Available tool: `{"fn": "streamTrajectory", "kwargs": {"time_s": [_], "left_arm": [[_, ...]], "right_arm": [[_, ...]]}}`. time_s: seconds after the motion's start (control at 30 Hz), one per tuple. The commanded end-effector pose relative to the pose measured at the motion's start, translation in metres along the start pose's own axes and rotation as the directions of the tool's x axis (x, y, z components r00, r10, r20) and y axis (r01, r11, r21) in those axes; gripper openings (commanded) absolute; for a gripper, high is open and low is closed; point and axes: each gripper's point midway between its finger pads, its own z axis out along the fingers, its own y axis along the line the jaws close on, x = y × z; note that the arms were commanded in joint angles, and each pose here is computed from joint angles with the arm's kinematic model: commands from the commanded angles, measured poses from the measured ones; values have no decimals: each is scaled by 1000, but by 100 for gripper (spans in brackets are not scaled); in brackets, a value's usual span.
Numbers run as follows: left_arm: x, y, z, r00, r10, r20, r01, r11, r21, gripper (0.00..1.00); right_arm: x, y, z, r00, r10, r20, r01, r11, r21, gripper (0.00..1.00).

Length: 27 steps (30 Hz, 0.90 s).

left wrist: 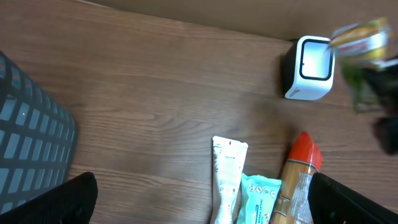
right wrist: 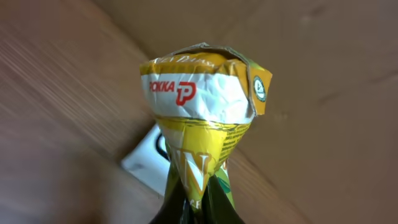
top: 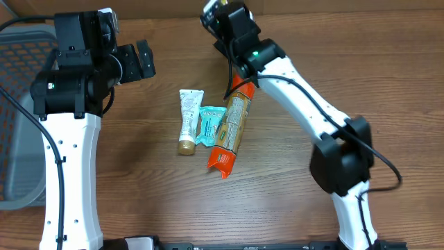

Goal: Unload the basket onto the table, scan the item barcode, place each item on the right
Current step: 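Lift the Pokka packet and hold it in front of the scanner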

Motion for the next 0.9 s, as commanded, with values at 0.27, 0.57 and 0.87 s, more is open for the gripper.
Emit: {"fn": "streamTrajectory", "kwargs": {"time_s": [0.27, 0.57, 0.87], "left_arm": [[-2, 0, 2, 1000, 2, 2, -2, 1000, -5, 100], [-2, 0, 2, 1000, 2, 2, -2, 1000, -5, 100], [-2, 0, 2, 1000, 2, 2, -2, 1000, -5, 100]], "right_arm": [[-5, -28, 59, 941, -316, 119, 302, 945, 126, 4], [-12, -19, 63, 925, -315, 212, 308, 949, 63, 4], [6, -35, 76, 933, -307, 188, 299, 952, 68, 4]]}}
